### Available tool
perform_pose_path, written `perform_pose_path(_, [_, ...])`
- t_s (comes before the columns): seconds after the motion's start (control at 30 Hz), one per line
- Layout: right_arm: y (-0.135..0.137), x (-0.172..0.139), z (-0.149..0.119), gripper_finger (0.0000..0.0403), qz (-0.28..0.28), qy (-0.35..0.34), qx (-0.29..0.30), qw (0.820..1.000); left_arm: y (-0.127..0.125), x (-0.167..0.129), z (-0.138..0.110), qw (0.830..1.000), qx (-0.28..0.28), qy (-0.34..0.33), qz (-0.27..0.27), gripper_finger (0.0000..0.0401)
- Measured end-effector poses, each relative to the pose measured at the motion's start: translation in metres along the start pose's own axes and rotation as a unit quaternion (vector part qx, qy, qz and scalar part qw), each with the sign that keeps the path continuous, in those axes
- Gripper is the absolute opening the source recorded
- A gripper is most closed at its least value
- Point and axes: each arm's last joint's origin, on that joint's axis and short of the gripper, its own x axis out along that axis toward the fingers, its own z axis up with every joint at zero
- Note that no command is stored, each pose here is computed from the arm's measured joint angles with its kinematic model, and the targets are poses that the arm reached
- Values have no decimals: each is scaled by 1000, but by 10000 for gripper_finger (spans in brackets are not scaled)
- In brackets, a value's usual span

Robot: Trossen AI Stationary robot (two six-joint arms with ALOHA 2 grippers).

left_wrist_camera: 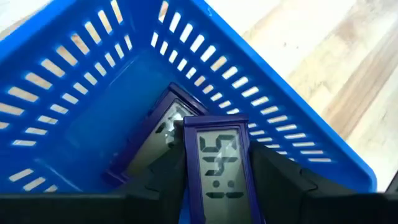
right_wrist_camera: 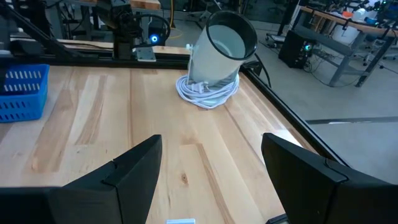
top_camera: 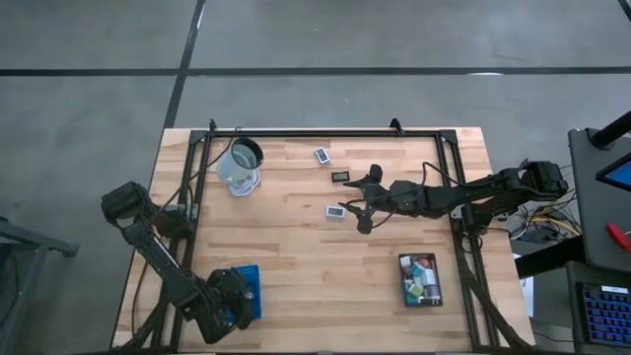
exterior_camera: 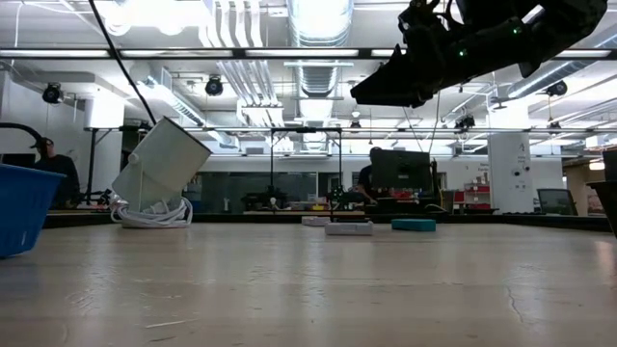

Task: Pick & Place Office items
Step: Put the blue digital clock into the blue bin

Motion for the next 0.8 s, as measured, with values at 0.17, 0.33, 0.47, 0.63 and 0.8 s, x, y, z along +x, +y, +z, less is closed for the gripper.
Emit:
perform_pose_path(0.17, [0,0,0,274,0,0,0,1000,3,3,0,1000,-12,10,-2,165])
perform_pose_path(0.33, [0,0,0,274,0,0,0,1000,3,3,0,1000,-13,12,-1,164])
perform_pose_path(0.47, [0,0,0,274,0,0,0,1000,2,3,0,1000,-14,14,-1,168])
perform_pose_path(0.63, [0,0,0,274,0,0,0,1000,2,3,-1,1000,-15,19,0,173])
perform_pose_path(0.8, [0,0,0,274,0,0,0,1000,2,3,-1,1000,-18,21,-1,174])
